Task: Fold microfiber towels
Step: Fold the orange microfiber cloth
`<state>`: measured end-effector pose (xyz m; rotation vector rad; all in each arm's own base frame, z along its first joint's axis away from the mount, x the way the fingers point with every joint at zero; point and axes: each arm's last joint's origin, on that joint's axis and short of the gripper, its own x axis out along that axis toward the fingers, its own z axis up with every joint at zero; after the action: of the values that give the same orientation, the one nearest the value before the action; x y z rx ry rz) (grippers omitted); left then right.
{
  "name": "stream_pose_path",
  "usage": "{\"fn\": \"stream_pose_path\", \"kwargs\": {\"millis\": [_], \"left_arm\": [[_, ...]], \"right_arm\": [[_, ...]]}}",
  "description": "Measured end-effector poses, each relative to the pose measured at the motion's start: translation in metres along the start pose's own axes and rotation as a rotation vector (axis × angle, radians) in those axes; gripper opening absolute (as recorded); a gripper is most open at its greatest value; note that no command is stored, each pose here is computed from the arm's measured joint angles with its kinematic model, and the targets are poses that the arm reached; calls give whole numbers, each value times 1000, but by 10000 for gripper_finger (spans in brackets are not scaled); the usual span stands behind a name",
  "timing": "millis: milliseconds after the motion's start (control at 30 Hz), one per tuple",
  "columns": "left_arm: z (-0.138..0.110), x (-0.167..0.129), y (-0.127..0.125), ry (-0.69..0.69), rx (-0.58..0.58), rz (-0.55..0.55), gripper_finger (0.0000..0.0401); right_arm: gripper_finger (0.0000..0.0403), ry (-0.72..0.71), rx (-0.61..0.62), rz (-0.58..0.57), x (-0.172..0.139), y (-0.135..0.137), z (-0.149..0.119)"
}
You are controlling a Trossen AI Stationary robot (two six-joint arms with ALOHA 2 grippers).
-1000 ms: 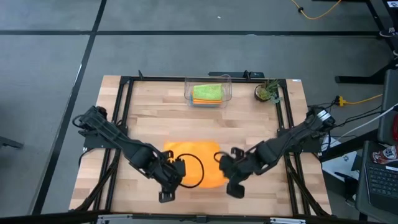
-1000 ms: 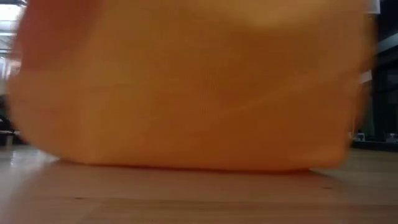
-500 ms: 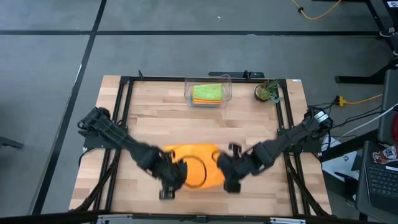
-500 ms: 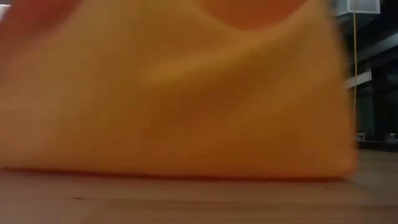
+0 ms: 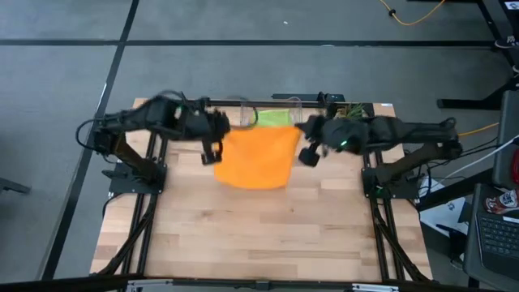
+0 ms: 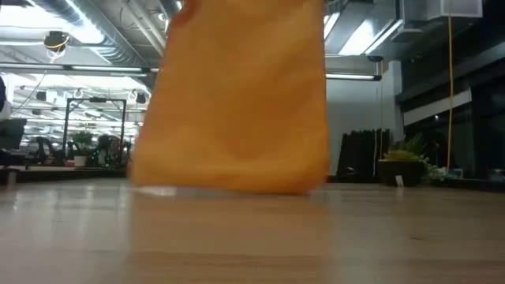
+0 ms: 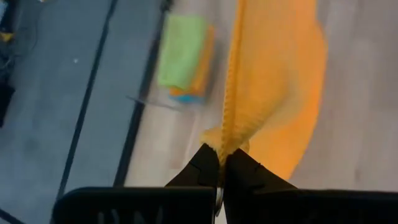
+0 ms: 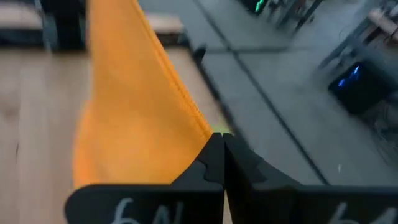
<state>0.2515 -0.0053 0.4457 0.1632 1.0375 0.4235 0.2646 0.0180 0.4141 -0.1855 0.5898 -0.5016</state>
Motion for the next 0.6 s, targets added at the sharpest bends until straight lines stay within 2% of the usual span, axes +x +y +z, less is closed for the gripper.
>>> {"fn": "stream_pose_path", "kwargs": {"millis": [133, 267, 433, 600], "left_arm": [[6, -13, 8, -96, -55, -12, 0], [18, -2, -17, -121, -73, -113, 0], [16, 28, -73, 45, -110, -230, 0], [-3, 71, -144, 224, -92, -321, 0]], "right_arm": [[0, -75, 56, 15, -12, -16, 6], [0, -25, 86, 143, -9, -5, 2], [0, 185, 81, 268, 9, 38, -28], [0, 357, 105, 434, 24, 94, -75]]}}
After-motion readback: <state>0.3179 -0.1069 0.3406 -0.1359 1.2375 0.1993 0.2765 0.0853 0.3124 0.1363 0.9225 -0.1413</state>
